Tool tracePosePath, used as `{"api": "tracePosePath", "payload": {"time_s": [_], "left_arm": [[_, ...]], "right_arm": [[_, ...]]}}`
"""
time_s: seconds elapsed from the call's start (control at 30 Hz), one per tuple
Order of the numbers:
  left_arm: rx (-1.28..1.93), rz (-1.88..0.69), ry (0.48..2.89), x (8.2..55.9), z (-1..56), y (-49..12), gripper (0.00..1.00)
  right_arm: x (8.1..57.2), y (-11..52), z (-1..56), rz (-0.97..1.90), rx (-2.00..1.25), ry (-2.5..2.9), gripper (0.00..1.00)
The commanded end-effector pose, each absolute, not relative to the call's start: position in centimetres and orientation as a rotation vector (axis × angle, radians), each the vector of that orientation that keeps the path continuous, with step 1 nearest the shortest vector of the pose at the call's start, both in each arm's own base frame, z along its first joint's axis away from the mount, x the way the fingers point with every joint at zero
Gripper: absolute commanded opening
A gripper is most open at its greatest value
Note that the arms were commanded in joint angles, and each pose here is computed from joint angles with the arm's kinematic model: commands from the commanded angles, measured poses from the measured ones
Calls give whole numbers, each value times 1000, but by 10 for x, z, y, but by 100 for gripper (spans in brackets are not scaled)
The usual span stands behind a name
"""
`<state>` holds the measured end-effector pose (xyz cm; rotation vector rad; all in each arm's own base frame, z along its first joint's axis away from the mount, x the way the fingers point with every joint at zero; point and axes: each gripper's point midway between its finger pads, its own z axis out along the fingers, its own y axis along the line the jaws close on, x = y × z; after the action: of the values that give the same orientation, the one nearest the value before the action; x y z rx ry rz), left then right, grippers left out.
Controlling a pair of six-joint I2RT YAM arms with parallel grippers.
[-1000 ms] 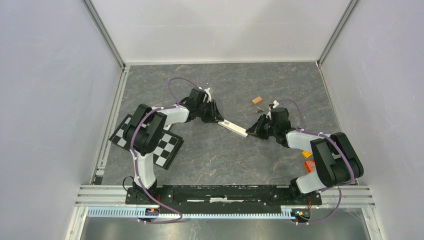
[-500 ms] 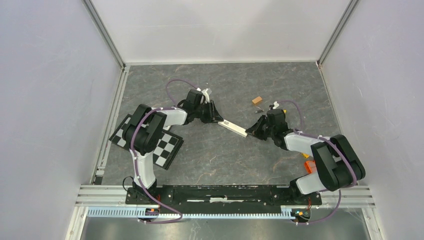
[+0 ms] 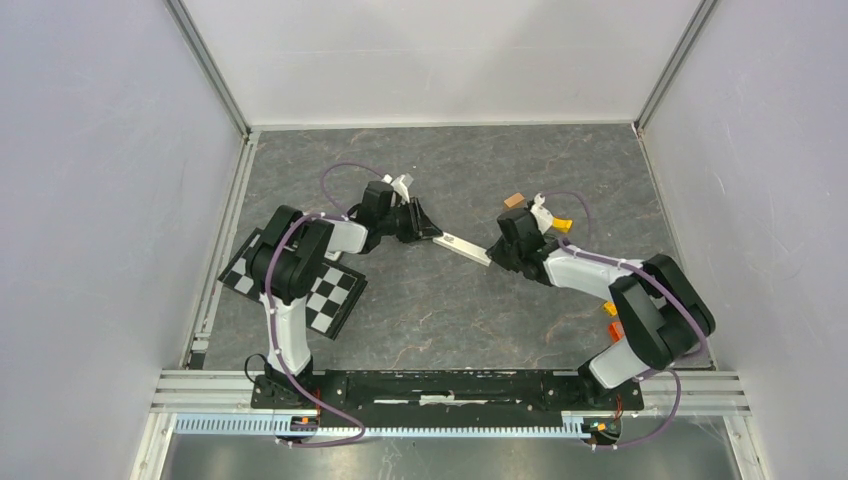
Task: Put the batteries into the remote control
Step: Load the battery cover into the remote control.
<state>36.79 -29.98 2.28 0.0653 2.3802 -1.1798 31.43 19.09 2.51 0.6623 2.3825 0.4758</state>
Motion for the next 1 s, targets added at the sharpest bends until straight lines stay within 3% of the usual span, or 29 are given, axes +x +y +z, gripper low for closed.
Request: {"api": "tracePosePath", "payload": {"time_s": [0.0,0.3,0.57,0.97], "left_arm": [[-17,-1211,2864,251,-66,-298,4],[-45,-1259,2856,247,-66,-299,2],[-44,-1260,2846,249,-65,-300,2],[-39,-1164,2848,258,-63,-291,5]], "right_arm": [[251,212,-43,300,587,2695,0],[246,251,-56,316,581,2780,0],[229,292,-46,587,655,2822,0],[192,199,-87,392,686,2838,4]]}}
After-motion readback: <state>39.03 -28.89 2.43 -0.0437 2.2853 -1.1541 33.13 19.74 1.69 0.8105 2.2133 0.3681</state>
